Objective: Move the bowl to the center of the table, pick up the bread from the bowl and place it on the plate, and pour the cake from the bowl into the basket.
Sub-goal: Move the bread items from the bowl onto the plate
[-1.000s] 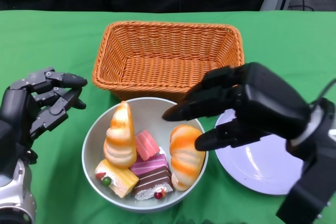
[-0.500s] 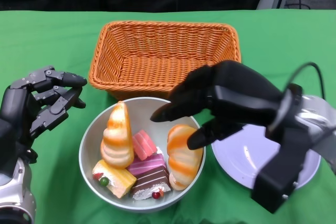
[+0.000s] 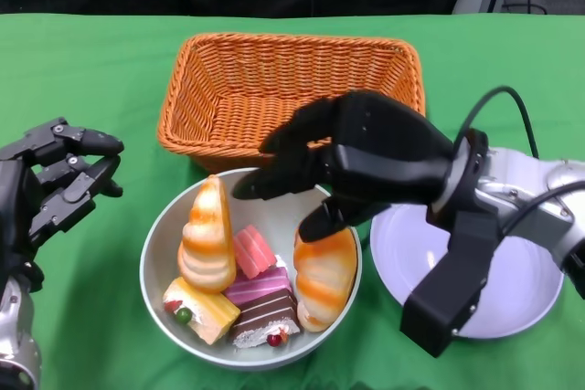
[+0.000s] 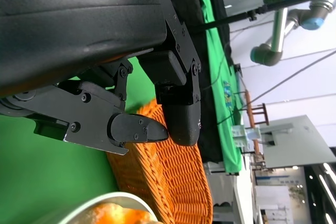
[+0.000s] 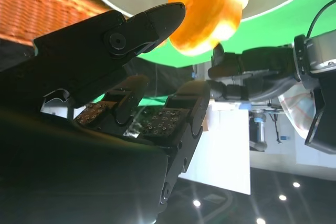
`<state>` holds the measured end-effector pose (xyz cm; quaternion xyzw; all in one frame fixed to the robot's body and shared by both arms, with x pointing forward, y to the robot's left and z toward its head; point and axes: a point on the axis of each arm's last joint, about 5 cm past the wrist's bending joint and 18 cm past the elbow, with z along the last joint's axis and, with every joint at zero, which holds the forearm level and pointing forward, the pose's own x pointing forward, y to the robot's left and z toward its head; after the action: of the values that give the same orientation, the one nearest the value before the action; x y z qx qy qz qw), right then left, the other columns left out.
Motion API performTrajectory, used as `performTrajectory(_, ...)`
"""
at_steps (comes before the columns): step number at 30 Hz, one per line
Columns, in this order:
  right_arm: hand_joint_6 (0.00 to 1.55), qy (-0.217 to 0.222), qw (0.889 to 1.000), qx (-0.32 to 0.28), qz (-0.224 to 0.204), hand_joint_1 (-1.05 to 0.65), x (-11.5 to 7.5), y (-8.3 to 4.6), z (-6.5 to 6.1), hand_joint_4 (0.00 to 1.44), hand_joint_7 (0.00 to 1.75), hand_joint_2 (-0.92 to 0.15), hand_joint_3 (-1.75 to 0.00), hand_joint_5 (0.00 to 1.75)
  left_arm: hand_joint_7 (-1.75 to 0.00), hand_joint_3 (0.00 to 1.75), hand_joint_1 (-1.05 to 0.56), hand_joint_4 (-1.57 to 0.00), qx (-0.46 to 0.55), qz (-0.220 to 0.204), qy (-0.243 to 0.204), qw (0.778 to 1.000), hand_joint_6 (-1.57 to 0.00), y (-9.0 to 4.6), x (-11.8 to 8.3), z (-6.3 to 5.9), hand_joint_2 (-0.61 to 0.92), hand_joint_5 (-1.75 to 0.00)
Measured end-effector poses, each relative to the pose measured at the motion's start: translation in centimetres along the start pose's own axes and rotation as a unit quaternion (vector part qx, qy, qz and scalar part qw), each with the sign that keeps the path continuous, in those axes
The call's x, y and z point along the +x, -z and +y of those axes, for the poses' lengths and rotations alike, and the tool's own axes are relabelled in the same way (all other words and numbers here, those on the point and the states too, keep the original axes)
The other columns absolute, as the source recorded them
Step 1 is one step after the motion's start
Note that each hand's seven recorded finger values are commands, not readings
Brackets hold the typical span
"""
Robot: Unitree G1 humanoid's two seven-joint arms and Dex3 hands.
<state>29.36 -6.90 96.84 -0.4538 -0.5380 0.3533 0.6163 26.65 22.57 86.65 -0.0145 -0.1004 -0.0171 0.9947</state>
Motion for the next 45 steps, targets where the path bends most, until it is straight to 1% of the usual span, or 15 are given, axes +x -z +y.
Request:
performTrajectory(5, 0.76, -0.005, 1.0, -0.004, -0.002, -0.69, 0.3, 0.0, 0.5, 0.78, 0.0, -0.76, -0.01, 0.02, -1.02, 0.09, -0.29, -0.68, -0.002, 0.004, -0.007, 1.0, -0.81, -0.1, 0.1, 0.4, 0.92, -1.71)
performTrajectory(9, 0.76, -0.01, 1.0, -0.009, -0.005, -0.68, 0.7, 0.1, 0.9, 0.77, 0.0, -0.8, -0.02, 0.01, -0.97, 0.02, -0.32, -0.76, -0.029, 0.011, 0.001, 1.0, -0.84, 0.0, 0.1, 0.7, 0.82, -1.66)
performTrajectory(12, 0.76, -0.013, 1.0, -0.017, -0.01, -0.67, 1.2, 0.1, 1.3, 0.77, 0.0, -0.8, -0.01, 0.01, -0.79, 0.01, -0.35, -0.8, -0.064, 0.011, 0.021, 0.998, -0.9, -0.1, 0.3, 1.0, 0.83, -1.54)
performTrajectory(15, 0.73, -0.009, 1.0, -0.017, -0.016, -0.66, 1.8, 0.1, 1.5, 0.78, 0.0, -0.77, 0.0, 0.01, -0.5, 0.01, -0.31, -0.83, -0.058, 0.03, 0.007, 0.998, -1.02, -0.1, 0.5, 0.9, 0.86, -1.31)
performTrajectory(20, 0.71, 0.0, 1.0, -0.018, -0.019, -0.69, 2.5, 0.0, 1.7, 0.77, 0.0, -0.76, 0.0, 0.0, -0.33, 0.0, -0.36, -0.9, -0.046, 0.058, -0.018, 0.997, -1.06, 0.1, 0.5, 0.8, 0.88, -1.09)
performTrajectory(24, 0.71, -0.003, 1.0, -0.02, -0.02, -0.69, 2.7, 0.1, 1.7, 0.77, 0.0, -0.76, 0.0, 0.0, -0.29, 0.0, -0.36, -0.91, -0.046, 0.058, -0.018, 0.997, -1.08, 0.1, 0.5, 0.8, 0.88, -1.06)
performTrajectory(26, 0.72, 0.004, 1.0, -0.017, -0.021, -0.69, 2.7, 0.0, 1.9, 0.79, 0.01, -0.76, 0.0, 0.01, -0.29, 0.02, -0.36, -0.77, -0.051, 0.071, -0.003, 0.996, -1.05, 0.1, 0.7, 0.9, 0.91, -1.35)
performTrajectory(28, 0.71, 0.014, 1.0, -0.012, -0.022, -0.69, 2.8, 0.0, 2.3, 0.79, 0.0, -0.77, 0.0, 0.01, -0.3, 0.03, -0.4, -0.77, -0.058, 0.088, 0.02, 0.994, -1.05, 0.1, 0.8, 0.9, 0.92, -1.32)
performTrajectory(30, 0.7, 0.02, 0.999, -0.004, -0.03, -0.69, 3.1, -0.2, 2.4, 0.79, 0.0, -0.77, 0.0, 0.01, -0.57, 0.01, -0.41, -0.8, -0.063, 0.084, 0.034, 0.994, -0.97, -0.1, 1.0, 0.9, 0.92, -1.34)
performTrajectory(33, 0.69, 0.023, 0.999, -0.001, -0.039, -0.69, 3.4, -0.2, 2.5, 0.79, 0.0, -0.77, 0.0, 0.01, -0.73, 0.0, -0.4, -0.79, -0.064, 0.07, 0.045, 0.994, -0.89, -0.5, 1.3, 1.0, 0.91, -1.37)
performTrajectory(35, 0.66, 0.021, 0.999, 0.003, -0.045, -0.7, 3.5, -0.2, 2.5, 0.78, 0.0, -0.79, -0.01, 0.01, -0.96, 0.02, -0.24, -0.7, -0.052, 0.059, 0.032, 0.996, -0.81, -0.6, 1.3, 0.9, 0.91, -1.61)
performTrajectory(38, 0.66, 0.014, 0.998, 0.014, -0.056, -0.7, 3.9, -0.6, 2.8, 0.76, 0.01, -0.8, -0.01, 0.0, -1.05, 0.11, -0.19, -0.73, -0.034, 0.031, -0.012, 0.999, -0.86, -0.7, 1.3, 0.2, 0.92, -1.66)
performTrajectory(42, 0.66, 0.008, 0.997, 0.02, -0.067, -0.7, 4.2, -1.0, 3.2, 0.76, 0.0, -0.8, -0.01, 0.0, -1.05, 0.13, -0.19, -0.74, -0.024, 0.026, -0.024, 0.999, -0.88, -0.4, 1.1, -0.2, 0.92, -1.66)
performTrajectory(43, 0.67, 0.007, 0.998, 0.02, -0.067, -0.69, 4.2, -0.9, 3.2, 0.77, 0.01, -0.8, -0.01, 0.0, -0.91, 0.19, -0.19, -0.79, -0.024, 0.026, -0.026, 0.999, -0.9, -0.3, 1.0, -0.2, 0.92, -1.38)
performTrajectory(45, 0.68, 0.003, 0.997, 0.02, -0.068, -0.68, 4.2, -1.0, 3.3, 0.77, 0.01, -0.81, 0.0, 0.0, -0.75, 0.21, -0.19, -0.85, -0.029, 0.024, -0.021, 0.999, -0.95, -0.2, 0.9, -0.1, 0.92, -1.14)
